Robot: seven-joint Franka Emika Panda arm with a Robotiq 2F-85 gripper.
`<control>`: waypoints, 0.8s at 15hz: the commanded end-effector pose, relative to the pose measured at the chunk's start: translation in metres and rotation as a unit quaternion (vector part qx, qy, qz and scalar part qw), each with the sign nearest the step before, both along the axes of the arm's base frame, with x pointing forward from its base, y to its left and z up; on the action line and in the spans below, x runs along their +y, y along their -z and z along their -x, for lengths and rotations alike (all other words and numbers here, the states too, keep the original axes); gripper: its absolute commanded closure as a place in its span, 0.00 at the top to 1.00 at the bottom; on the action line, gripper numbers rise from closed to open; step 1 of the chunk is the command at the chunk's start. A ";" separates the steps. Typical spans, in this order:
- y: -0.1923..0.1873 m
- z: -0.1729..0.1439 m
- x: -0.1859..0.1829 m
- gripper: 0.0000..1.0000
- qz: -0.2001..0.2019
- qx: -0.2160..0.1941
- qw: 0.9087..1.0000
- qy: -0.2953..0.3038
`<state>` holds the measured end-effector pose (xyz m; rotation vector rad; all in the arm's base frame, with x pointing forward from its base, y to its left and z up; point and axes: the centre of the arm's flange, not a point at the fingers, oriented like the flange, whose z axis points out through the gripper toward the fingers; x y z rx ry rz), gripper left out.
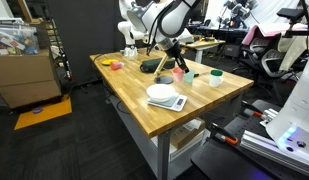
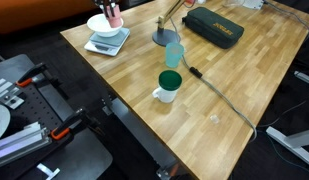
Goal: Pour the liquid in the pink cup into the white bowl
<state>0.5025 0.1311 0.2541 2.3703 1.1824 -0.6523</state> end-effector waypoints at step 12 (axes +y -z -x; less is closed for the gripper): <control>0.057 -0.028 0.059 0.16 0.184 0.155 0.961 -0.138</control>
